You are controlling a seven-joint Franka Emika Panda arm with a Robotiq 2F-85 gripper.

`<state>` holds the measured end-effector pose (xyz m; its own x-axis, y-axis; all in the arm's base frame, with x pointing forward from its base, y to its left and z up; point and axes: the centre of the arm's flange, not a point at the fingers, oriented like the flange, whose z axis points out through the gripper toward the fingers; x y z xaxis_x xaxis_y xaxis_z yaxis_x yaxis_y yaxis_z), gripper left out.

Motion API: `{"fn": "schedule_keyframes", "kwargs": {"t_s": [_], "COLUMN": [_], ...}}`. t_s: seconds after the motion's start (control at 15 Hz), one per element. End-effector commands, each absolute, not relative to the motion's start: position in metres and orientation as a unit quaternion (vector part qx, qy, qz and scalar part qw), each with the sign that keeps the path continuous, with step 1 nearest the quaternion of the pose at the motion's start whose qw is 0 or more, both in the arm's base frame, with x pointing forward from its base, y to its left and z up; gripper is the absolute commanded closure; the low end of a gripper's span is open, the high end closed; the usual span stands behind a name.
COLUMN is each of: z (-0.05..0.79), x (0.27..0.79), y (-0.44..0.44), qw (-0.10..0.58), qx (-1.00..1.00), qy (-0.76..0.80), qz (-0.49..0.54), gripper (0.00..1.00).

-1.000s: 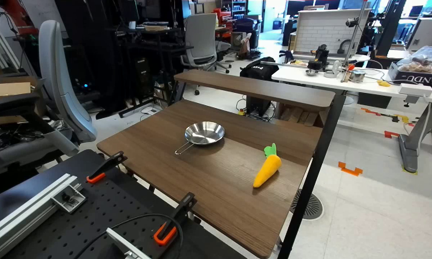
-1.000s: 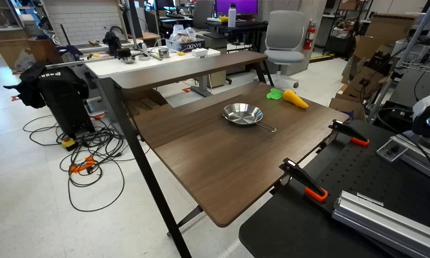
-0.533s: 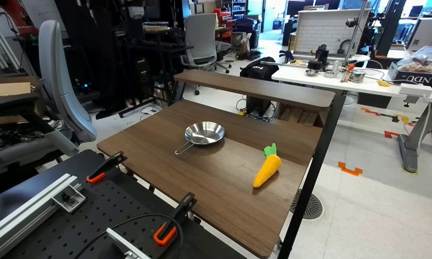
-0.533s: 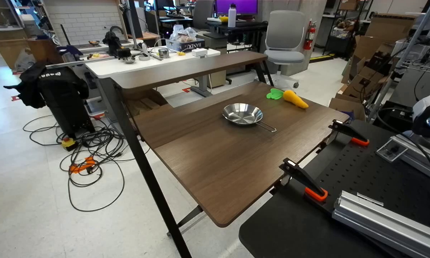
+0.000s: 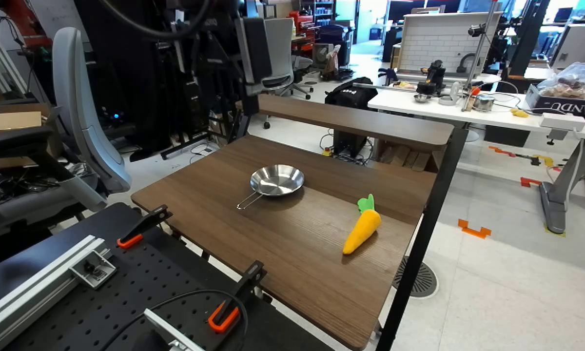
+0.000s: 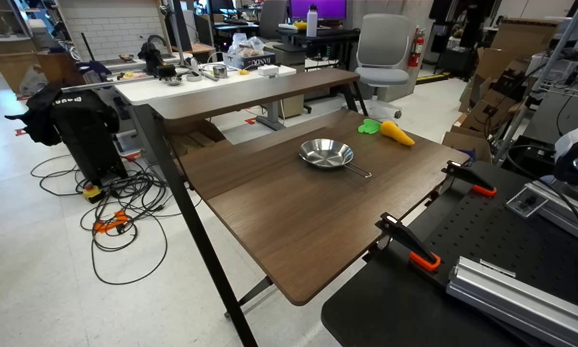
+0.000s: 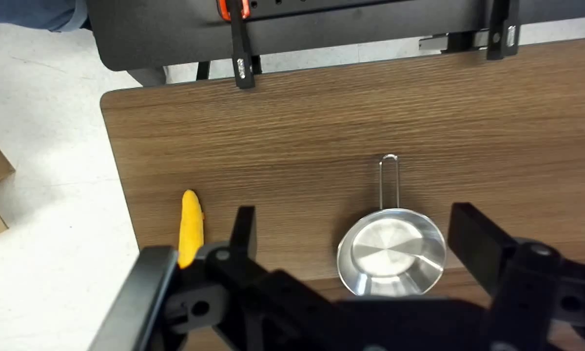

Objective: Put the carrot on the silver pan

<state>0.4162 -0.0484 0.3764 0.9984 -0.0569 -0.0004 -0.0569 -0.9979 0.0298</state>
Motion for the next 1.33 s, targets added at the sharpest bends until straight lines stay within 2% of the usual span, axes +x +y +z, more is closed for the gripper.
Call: {"fn": "schedule_keyframes", "kwargs": {"t_s": [0.0,0.87,1.27], "z": [0.331,0.224,0.184], "x": [0.452,0.553,0.582], "y": [-0.078,-0.158,-0.196], "qw": [0.024,0.052,0.061], "qx": [0.998,0.994,0.992], "qy": [-0.051,-0.097,-0.113], "qz": [0.001,-0.004,-0.013], "gripper": [0.00,0.00,0.00]}}
